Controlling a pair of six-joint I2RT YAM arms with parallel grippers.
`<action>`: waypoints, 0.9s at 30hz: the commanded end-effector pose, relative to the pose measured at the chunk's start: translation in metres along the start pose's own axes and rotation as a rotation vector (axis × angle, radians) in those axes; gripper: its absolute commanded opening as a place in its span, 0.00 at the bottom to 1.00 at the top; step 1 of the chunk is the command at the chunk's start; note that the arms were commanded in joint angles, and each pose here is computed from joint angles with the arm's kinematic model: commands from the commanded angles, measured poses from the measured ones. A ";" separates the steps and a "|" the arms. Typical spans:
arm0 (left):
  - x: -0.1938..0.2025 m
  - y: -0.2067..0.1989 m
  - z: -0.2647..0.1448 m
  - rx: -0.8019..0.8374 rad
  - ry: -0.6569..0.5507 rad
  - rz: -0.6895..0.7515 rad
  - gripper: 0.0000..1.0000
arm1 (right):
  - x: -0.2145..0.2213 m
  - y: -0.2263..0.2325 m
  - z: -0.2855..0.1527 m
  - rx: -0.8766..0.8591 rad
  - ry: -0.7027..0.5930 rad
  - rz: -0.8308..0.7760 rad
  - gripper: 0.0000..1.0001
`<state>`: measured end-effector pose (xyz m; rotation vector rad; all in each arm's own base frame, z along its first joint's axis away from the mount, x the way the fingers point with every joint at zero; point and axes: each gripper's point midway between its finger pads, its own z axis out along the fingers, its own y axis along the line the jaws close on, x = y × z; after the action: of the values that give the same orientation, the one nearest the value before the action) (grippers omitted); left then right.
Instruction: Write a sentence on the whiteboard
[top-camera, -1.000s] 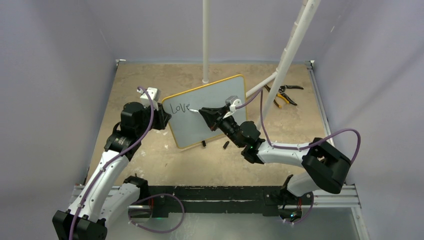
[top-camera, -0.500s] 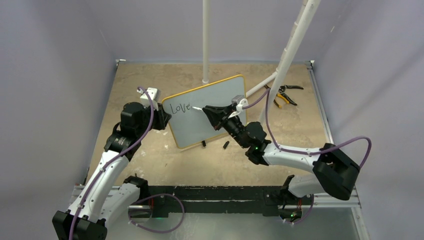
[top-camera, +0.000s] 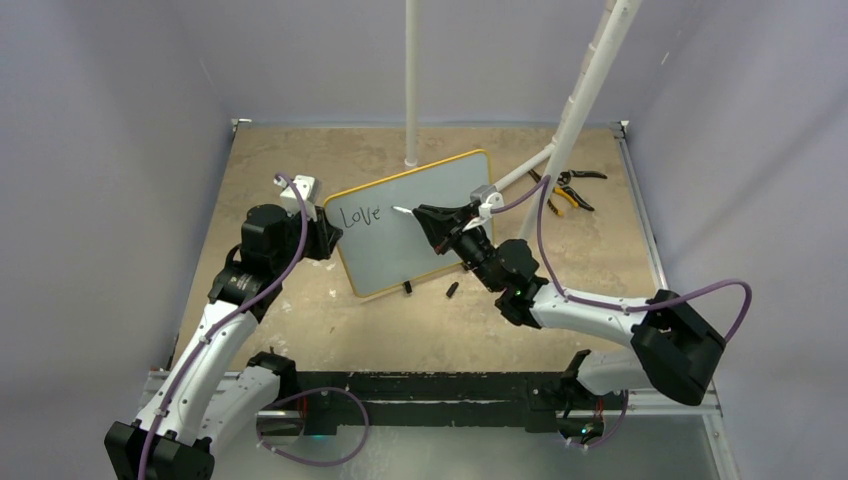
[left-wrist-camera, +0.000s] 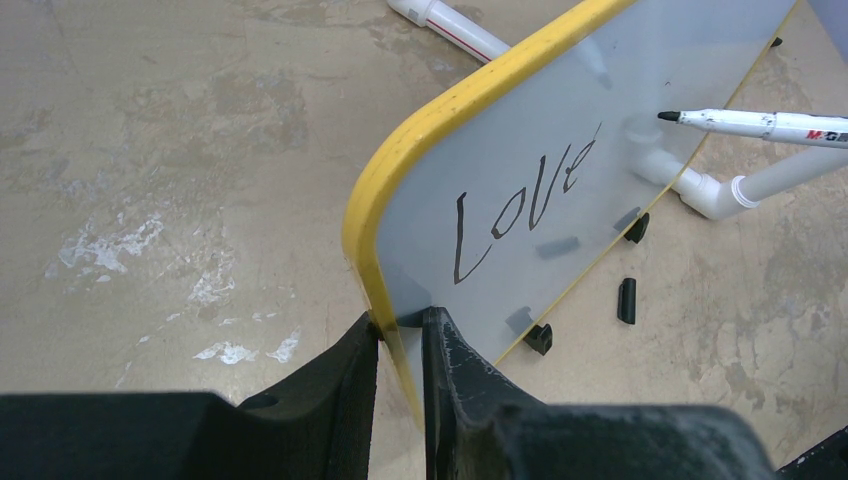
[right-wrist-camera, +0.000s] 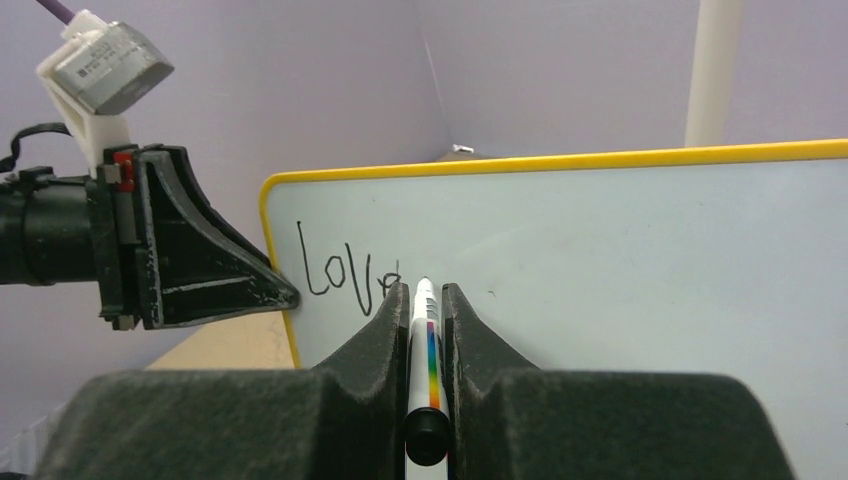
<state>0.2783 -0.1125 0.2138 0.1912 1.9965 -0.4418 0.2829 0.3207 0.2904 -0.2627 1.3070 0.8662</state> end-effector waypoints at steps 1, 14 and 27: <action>-0.009 0.000 0.000 0.002 -0.041 0.019 0.11 | -0.010 -0.002 0.008 -0.005 -0.033 0.000 0.00; -0.009 0.000 0.001 0.003 -0.041 0.019 0.11 | 0.003 -0.010 0.010 0.015 -0.005 -0.008 0.00; -0.009 0.000 0.001 0.004 -0.042 0.019 0.11 | 0.021 -0.019 -0.004 0.048 0.034 0.017 0.00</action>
<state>0.2783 -0.1125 0.2138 0.1912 1.9965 -0.4418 0.2889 0.3237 0.2637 -0.2945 1.3602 0.8450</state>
